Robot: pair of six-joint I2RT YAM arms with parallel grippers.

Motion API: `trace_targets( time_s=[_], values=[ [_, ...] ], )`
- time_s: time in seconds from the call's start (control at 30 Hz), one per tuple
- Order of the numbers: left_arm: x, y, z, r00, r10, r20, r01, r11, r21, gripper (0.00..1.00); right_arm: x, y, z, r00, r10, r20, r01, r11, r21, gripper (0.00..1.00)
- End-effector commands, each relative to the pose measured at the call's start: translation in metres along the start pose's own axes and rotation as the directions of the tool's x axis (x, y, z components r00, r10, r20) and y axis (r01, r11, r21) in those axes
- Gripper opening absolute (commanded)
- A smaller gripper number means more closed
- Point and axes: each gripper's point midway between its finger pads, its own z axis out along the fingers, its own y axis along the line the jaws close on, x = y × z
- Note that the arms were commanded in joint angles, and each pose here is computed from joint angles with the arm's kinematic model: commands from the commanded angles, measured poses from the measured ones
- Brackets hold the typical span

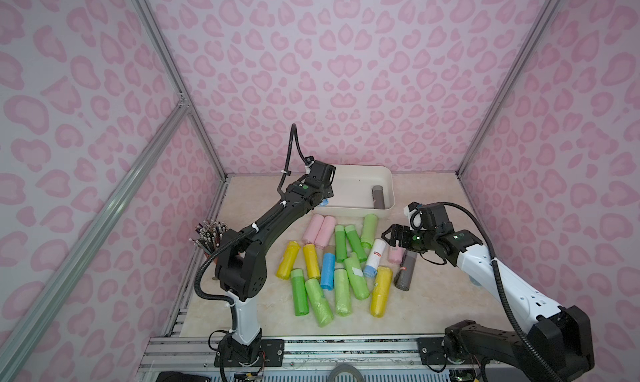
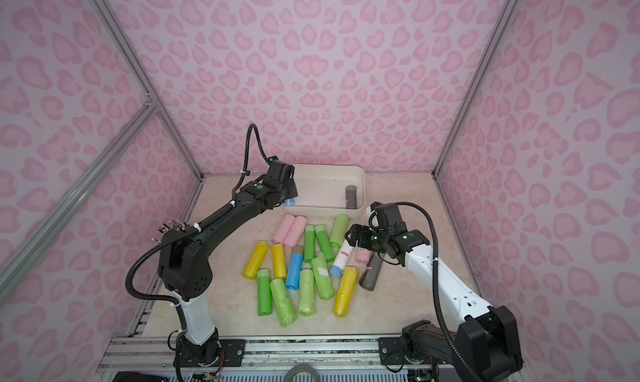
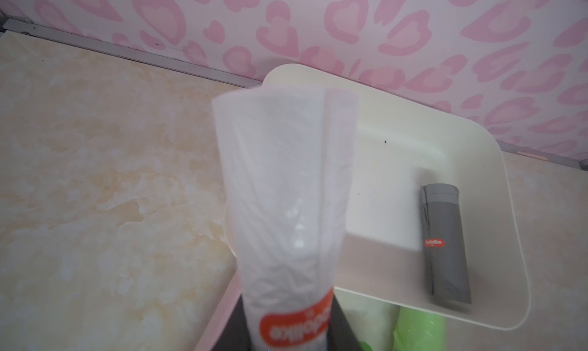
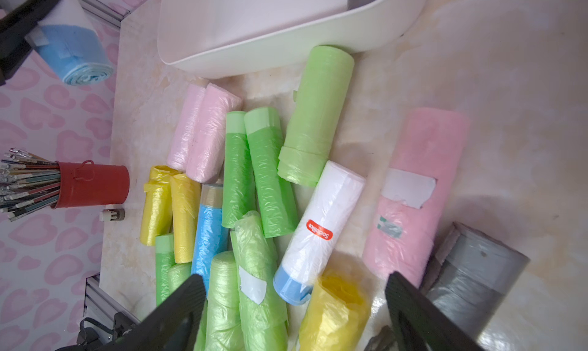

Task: Put the roll of trash bags into the storage box
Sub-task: Place the roll of trash bags in the storage box.

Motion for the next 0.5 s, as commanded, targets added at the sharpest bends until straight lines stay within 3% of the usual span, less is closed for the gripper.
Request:
trace_targets(
  time_s=[0.0, 0.3, 0.47],
  values=[
    [-0.008, 0.002, 0.019, 0.996, 0.090, -0.001, -0.090, 0.995, -0.048, 0.00, 0.008, -0.007, 0.002, 1.000, -0.007, -0.024, 0.007, 1.000, 0.024, 0.90],
    [-0.016, 0.009, 0.084, 0.984, 0.172, -0.054, -0.179, 0.973, -0.143, 0.00, 0.013, -0.006, 0.000, 1.000, -0.004, -0.030, 0.004, 1.000, 0.010, 0.90],
    [-0.024, 0.018, 0.107, 0.980, 0.199, -0.030, -0.201, 0.963, -0.179, 0.00, 0.014, -0.005, 0.001, 0.999, -0.001, -0.038, 0.001, 1.000, -0.002, 0.90]
  ],
)
